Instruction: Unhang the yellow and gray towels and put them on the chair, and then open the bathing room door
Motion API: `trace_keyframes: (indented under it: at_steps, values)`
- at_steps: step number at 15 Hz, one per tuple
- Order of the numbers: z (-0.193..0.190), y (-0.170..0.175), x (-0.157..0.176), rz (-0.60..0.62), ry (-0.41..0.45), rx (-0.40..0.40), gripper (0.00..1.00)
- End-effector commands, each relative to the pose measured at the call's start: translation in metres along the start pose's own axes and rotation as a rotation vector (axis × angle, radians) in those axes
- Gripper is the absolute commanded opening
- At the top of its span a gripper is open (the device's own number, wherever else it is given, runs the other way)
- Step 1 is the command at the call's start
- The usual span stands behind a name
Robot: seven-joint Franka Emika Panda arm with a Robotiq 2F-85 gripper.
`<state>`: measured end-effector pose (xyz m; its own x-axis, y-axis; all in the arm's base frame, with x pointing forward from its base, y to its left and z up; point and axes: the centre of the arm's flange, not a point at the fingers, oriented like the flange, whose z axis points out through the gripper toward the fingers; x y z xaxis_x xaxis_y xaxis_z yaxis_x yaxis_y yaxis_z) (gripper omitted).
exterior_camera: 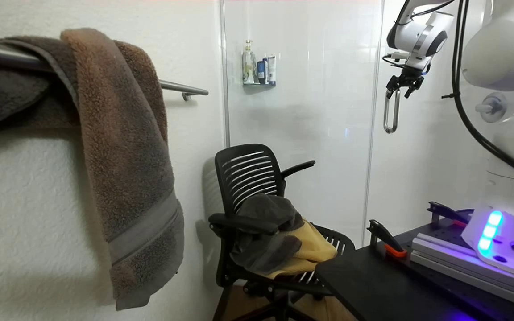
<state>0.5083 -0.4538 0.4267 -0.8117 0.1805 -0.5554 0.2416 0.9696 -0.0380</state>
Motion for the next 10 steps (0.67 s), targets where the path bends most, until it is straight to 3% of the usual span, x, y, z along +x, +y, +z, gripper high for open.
trace_keyframes:
  at_steps: [1,10]
  values:
    - [-0.0014,0.0004,0.0002,0.01,0.003,0.003,0.74]
    - [-0.0093,0.0102,-0.0011,0.033,0.045,0.047,0.11]
